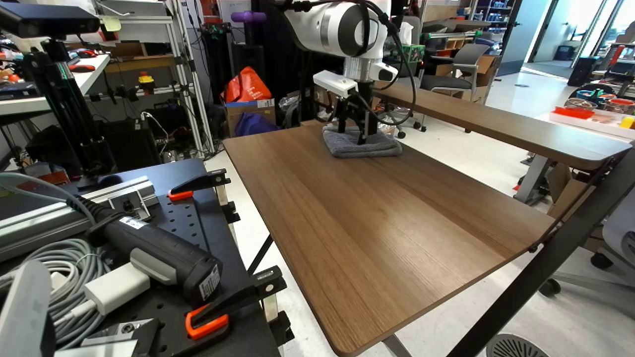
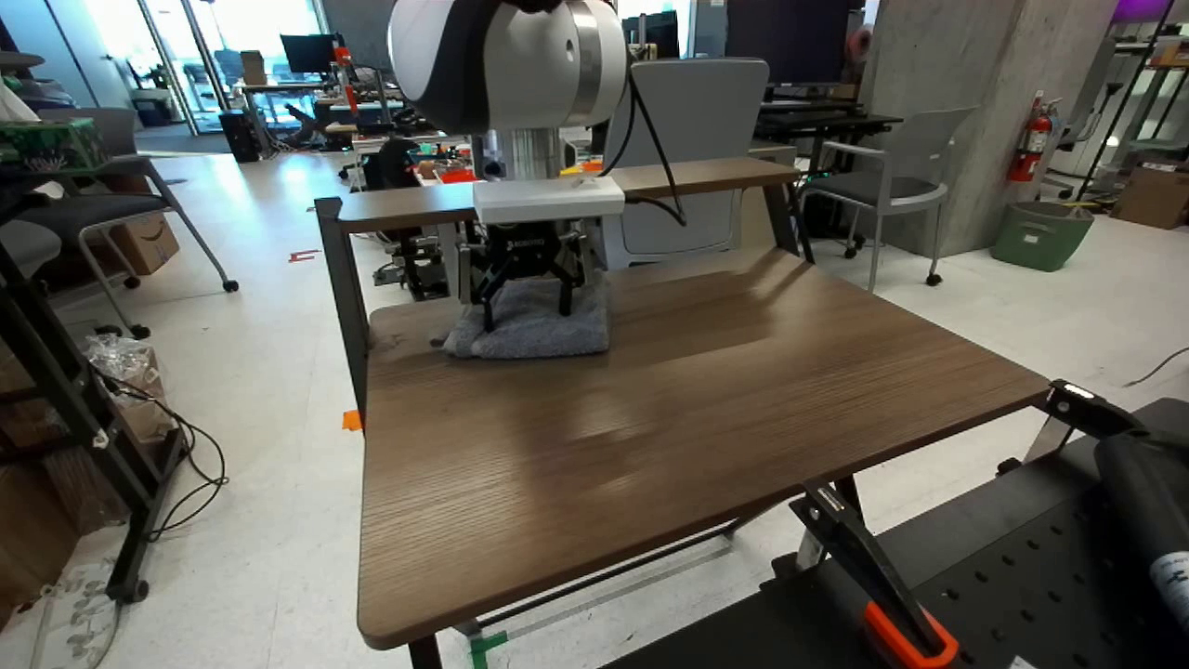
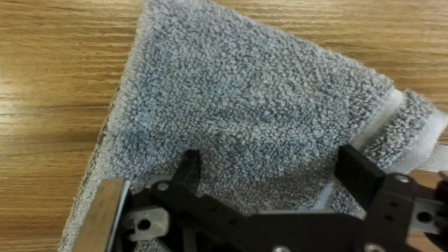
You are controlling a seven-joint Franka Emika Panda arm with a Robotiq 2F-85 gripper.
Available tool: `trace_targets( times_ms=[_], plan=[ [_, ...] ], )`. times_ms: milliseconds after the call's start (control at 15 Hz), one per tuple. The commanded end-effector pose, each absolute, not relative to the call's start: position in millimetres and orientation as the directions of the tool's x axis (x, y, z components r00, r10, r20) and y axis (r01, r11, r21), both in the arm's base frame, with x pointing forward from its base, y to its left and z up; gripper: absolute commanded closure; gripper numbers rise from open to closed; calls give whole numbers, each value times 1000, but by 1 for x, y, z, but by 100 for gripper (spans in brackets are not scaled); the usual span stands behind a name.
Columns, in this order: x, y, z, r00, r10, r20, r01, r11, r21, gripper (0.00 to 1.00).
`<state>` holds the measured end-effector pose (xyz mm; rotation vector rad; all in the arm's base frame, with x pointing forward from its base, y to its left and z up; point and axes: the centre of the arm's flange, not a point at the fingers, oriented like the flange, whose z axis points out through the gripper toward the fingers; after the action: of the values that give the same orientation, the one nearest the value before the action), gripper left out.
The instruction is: Slide the grey towel towards the edge of the table.
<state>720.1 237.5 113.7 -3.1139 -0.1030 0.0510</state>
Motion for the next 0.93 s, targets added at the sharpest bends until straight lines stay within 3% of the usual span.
trace_targets(
  times_ms=[0, 867],
  plan=[
    [694, 232, 106, 995, 72, -72, 69, -997, -39, 0],
    [596, 161, 78, 990, -41, -136, -54, -995, -89, 0]
  ],
)
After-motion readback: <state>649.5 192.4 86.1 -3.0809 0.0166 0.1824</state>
